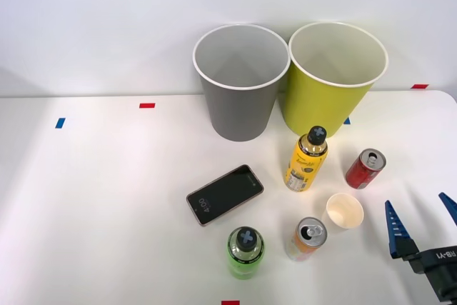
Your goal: Put cans in the gray bin, plastic bottles in the light green bin
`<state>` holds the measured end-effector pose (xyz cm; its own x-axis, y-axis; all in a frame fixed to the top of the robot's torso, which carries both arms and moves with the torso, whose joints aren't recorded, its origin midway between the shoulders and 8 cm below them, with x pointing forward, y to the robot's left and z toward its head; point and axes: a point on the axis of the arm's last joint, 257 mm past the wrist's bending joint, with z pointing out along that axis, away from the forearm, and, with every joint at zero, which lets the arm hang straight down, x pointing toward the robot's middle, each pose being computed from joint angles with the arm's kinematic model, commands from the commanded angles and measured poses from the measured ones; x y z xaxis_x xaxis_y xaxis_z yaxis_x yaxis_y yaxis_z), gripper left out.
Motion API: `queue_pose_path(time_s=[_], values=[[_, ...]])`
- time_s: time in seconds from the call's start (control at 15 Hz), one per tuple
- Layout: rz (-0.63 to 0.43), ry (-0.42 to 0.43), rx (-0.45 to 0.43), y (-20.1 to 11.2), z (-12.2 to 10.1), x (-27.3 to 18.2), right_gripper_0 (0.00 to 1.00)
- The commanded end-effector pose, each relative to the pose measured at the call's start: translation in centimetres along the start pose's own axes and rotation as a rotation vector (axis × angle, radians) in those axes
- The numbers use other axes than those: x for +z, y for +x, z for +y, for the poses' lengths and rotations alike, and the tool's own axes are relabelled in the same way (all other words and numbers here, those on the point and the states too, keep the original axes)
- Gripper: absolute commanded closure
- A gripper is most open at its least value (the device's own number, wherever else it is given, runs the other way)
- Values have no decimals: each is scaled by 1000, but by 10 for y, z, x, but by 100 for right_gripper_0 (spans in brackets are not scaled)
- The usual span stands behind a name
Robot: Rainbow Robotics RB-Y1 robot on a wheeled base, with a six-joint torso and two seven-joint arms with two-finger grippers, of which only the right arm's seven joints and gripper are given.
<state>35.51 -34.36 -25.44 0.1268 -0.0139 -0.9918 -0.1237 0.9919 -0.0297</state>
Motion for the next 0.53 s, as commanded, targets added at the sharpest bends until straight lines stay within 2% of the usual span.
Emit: queue_pose_path(time_s=[0.07, 0.27, 0.53], values=[[8, -20, 23, 6, 9, 7, 0], [0, -49, 35, 3, 20, 19, 0], [-4, -44, 30, -2, 13, 29, 0]])
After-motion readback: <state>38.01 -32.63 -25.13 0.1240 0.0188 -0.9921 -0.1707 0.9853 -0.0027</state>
